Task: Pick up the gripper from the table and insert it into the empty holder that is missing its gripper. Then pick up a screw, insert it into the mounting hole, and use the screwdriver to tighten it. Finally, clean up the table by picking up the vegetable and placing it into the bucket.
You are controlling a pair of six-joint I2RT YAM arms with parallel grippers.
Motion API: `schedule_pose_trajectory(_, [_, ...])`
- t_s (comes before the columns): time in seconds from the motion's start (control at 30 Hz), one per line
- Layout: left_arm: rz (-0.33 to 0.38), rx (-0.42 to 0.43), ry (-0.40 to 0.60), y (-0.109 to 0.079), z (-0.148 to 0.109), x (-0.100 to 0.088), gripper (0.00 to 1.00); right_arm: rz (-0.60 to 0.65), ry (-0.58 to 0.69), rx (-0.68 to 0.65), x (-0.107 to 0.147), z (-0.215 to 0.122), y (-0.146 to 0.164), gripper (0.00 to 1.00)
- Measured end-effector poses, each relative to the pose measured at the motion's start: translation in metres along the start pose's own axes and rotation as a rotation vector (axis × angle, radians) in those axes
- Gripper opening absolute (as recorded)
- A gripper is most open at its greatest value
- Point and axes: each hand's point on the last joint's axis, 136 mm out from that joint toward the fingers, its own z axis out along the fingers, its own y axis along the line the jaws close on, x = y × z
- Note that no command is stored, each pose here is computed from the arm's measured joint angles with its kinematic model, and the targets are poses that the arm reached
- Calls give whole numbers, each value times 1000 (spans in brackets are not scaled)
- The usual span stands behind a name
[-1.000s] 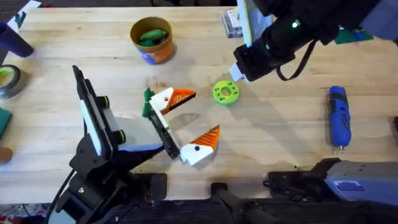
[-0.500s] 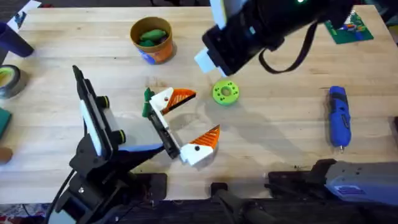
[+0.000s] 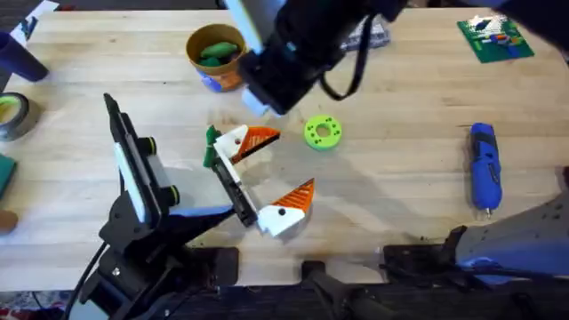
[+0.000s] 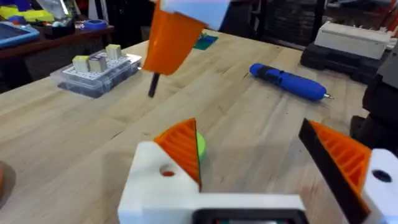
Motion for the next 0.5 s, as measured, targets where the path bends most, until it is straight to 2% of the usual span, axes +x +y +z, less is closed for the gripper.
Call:
schedule_pose_trajectory(0.17, [0,0,0,0,0,0,984,-46,-24,-63,-6,-1,20,6])
schedule_pose_trajectory(0.5, [0,0,0,0,0,0,984,-149,-7,-104,-2,3,39,6])
